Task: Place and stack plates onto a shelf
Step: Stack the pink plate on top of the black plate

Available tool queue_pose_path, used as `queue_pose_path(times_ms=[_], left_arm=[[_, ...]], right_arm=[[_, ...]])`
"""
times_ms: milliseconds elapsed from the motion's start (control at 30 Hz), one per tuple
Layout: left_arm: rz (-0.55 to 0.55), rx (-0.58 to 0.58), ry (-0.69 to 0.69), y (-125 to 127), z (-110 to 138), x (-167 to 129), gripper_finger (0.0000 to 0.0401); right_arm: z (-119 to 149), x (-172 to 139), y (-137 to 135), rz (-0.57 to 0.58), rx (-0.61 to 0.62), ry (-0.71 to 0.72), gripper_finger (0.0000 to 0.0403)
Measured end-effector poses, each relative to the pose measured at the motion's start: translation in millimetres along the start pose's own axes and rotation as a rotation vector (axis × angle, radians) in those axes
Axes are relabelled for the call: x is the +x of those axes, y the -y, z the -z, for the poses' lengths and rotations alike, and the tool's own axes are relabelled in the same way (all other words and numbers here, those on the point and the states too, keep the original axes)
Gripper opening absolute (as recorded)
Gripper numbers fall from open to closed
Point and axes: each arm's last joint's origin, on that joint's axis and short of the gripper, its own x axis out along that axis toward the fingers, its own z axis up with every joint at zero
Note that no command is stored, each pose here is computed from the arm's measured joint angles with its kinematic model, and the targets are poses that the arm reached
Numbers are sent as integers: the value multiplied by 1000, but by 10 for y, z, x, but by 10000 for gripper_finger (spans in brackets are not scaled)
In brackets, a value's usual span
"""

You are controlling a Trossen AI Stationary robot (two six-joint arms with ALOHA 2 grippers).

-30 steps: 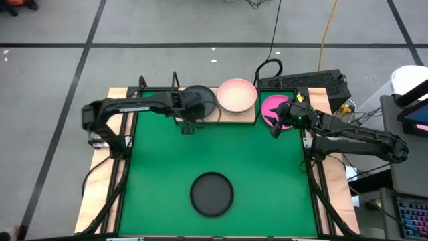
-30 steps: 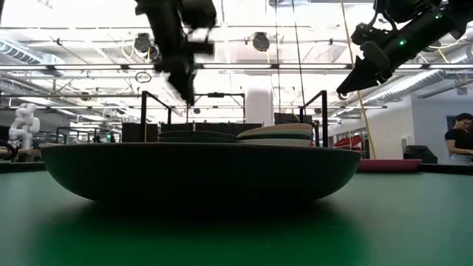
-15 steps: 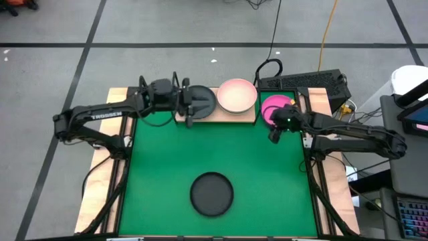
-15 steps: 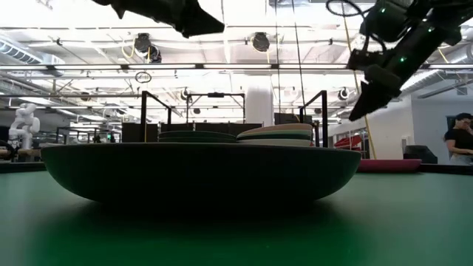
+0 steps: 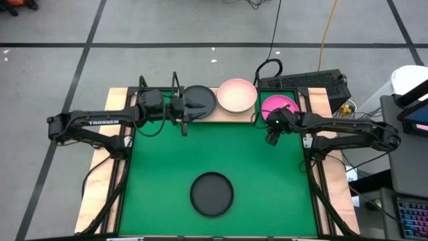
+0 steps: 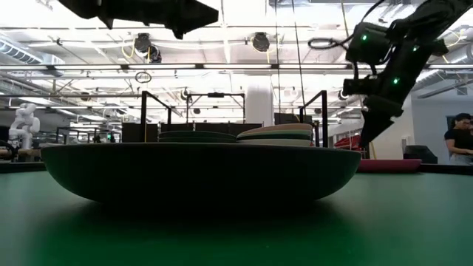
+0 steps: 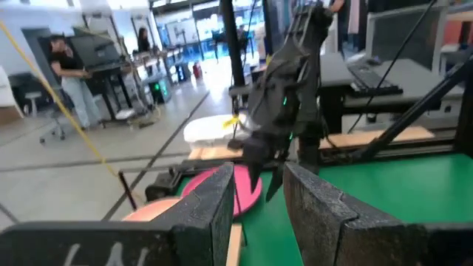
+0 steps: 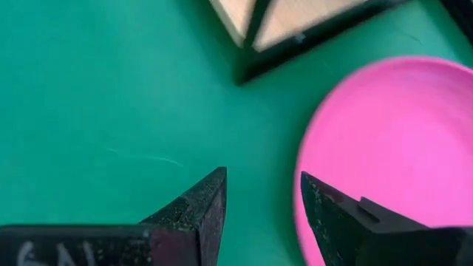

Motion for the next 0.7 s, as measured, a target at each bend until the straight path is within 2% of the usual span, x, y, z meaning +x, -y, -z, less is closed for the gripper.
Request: queue_pose_path(times_ms=[200,700], left_arm=[[23,12,5,62,3,10,124],[24,10,4,65,3,9,124]], right_arm=[[33,136,42,124,44,-90,155],[88,395,174,184,67,-244,154]])
